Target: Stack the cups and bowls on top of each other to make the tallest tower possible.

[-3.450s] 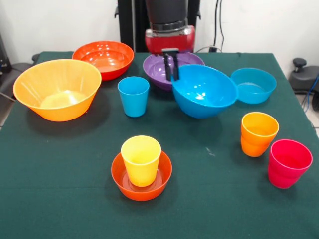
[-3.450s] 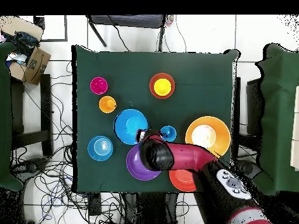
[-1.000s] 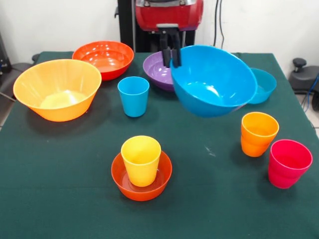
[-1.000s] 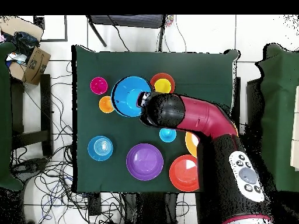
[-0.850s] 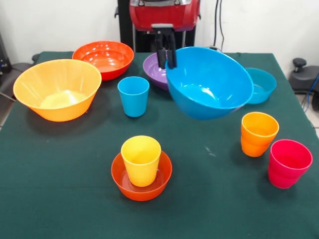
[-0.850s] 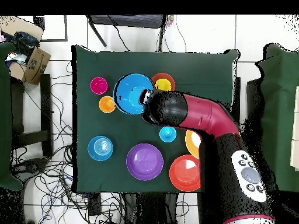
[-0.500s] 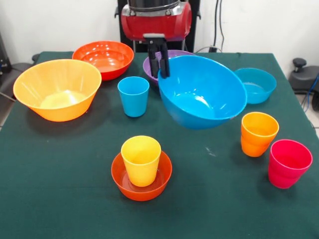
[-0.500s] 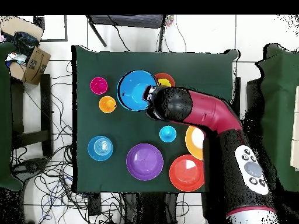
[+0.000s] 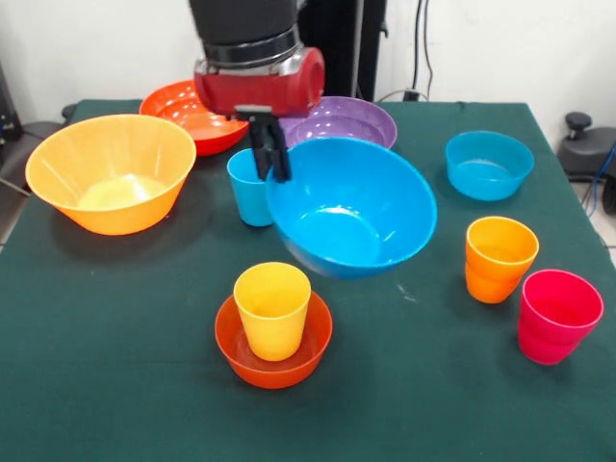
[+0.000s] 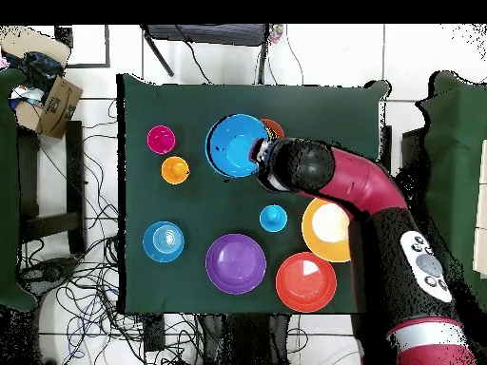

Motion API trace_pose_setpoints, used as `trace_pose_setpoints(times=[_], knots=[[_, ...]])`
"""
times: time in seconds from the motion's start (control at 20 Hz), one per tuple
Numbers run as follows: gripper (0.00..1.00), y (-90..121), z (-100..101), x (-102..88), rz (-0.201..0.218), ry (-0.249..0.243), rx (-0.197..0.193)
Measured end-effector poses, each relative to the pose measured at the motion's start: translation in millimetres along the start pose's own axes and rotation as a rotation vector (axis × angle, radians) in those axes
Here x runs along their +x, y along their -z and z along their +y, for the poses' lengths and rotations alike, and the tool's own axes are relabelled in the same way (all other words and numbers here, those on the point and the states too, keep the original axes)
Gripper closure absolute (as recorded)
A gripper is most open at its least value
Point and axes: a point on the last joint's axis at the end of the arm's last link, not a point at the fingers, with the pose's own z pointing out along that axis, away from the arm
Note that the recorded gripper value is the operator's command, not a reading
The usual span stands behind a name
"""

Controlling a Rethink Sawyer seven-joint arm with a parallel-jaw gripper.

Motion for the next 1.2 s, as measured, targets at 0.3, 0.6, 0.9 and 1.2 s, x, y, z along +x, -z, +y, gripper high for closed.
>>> trace_pose_setpoints(times=[0.3,0.6,0.9,1.2], knots=[[1.00,-8,-30,0.4,0.059,-0.050,-0.011],[1.00,-7,-37,2.6,0.109,-0.068,-0.024],[1.00,-3,-25,-0.5,0.131,-0.074,-0.068],[1.00,1,-17,-5.4,0.128,-0.071,-0.103]])
